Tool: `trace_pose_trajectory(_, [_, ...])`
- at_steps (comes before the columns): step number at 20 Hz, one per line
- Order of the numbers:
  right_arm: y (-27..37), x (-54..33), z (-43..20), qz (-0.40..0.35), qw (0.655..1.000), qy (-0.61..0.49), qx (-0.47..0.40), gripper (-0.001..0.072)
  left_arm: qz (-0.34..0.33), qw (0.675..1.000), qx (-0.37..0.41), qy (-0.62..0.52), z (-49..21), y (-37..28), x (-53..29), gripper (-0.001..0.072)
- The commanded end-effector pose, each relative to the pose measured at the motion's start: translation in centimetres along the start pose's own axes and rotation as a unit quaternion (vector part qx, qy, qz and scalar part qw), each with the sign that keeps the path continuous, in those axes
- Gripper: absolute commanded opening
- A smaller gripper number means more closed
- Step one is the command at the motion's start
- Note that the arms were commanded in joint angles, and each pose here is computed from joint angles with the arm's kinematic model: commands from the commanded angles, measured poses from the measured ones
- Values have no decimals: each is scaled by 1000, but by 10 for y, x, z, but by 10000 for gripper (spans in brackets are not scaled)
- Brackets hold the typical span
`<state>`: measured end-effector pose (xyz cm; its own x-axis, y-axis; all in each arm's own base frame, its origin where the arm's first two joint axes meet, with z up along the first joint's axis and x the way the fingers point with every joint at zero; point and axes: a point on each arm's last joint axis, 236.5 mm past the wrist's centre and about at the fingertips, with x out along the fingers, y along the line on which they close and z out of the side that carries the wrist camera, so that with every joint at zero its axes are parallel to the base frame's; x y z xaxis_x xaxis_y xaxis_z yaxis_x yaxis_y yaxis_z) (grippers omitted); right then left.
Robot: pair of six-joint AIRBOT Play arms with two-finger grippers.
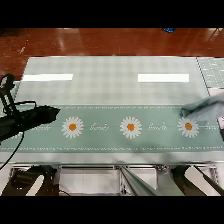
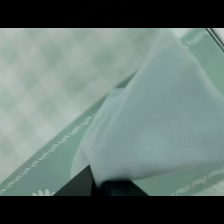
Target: Fold the shirts.
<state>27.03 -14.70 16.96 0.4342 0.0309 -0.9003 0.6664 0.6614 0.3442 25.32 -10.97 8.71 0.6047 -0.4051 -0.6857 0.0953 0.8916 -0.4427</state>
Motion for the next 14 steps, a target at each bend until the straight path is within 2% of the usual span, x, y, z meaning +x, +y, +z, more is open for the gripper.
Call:
trace_pose_trajectory(1, [-85, 14, -50, -94, 991, 33, 93, 19, 0, 1000, 0, -5, 2, 0, 0, 18])
trace_pose_trajectory(6, [-212, 3, -133, -296, 937, 54, 177, 23, -1, 1000, 1, -15, 7, 0, 0, 18])
trace_pose_trajectory(7, [-224, 2, -147, -326, 923, 55, 199, 83, -1, 1000, 3, -15, 7, -1, 0, 18])
trace_pose_trajectory(8, [-229, 10, -157, -331, 919, 66, 201, 311, -1, 1000, 4, -15, 7, -1, 0, 18])
trace_pose_trajectory(9, [-230, 19, -163, -330, 920, 80, 197, 413, -1, 1000, 4, -15, 7, -1, 0, 18])
trace_pose_trajectory(13, [-216, 36, -116, -273, 944, 9, 187, 405, -4, 999, 16, -52, 25, -3, -2, 18])
trace_pose_trajectory(14, [-200, 40, -90, -230, 957, -26, 172, 277, -6, 998, 15, -67, 35, -5, -5, 18])
